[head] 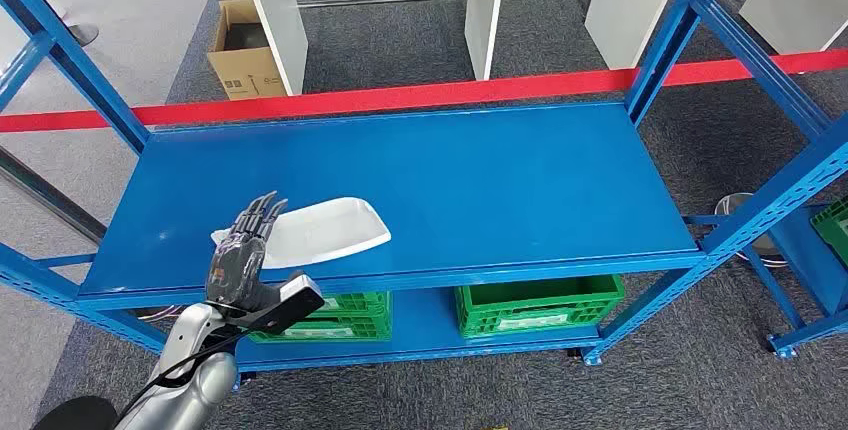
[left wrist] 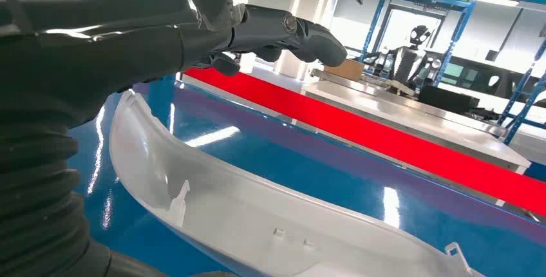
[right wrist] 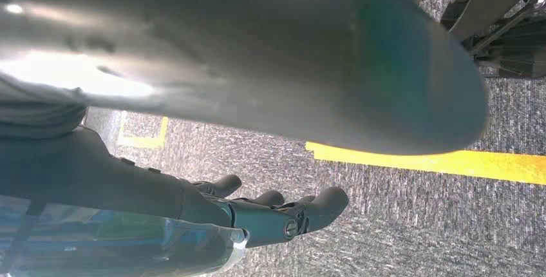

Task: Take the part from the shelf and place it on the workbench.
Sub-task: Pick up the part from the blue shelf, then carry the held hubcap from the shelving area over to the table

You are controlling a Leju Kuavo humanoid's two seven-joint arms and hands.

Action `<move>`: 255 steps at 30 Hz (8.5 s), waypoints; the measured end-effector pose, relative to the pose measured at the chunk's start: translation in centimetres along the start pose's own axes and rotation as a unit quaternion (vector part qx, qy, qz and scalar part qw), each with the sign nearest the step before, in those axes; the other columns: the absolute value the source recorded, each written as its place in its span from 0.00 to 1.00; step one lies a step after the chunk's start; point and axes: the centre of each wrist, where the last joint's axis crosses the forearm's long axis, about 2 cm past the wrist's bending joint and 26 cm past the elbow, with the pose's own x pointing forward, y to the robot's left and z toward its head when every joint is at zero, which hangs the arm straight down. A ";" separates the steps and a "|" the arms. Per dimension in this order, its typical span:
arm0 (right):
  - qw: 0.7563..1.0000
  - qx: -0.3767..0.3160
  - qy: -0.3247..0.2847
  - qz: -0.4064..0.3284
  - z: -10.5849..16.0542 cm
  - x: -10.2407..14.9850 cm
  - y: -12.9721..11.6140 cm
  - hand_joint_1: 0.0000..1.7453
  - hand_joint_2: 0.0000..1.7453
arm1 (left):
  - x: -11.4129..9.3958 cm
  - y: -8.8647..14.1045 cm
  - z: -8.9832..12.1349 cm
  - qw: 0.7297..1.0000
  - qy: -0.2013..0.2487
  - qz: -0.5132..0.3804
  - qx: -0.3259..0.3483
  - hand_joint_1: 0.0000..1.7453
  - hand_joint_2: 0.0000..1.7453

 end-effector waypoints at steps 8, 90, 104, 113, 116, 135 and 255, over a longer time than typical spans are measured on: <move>1.000 0.000 -0.002 0.000 0.0 0.0 0.0 0.00 0.00 | -0.2 -0.1 0.0 1.000 0.006 -0.002 -0.002 0.00 1.00; 0.999 0.006 -0.031 0.016 0.0 0.6 0.7 0.00 0.00 | -1.2 0.0 -3.2 0.991 -0.074 0.101 0.051 1.00 1.00; 0.999 0.005 -0.032 0.017 0.0 0.6 0.5 0.00 0.00 | 2.6 3.4 -4.3 0.955 -0.174 0.191 0.144 1.00 1.00; 0.999 0.005 -0.032 0.017 0.0 0.6 0.5 0.00 0.00 | 2.9 3.6 -4.2 0.953 -0.183 0.193 0.146 1.00 1.00; 0.999 0.005 -0.032 0.017 0.0 0.6 0.5 0.00 0.00 | 3.0 3.7 -4.2 0.952 -0.185 0.194 0.146 1.00 1.00; 1.000 0.005 -0.024 0.007 0.0 0.8 0.6 0.00 0.00 | 11.7 4.7 -3.5 0.701 -0.368 0.610 -0.032 1.00 1.00; 0.970 -0.034 0.064 -0.232 -0.1 -1.6 -2.4 0.00 0.00 | 19.0 2.6 -4.7 0.669 -0.399 0.602 -0.176 1.00 1.00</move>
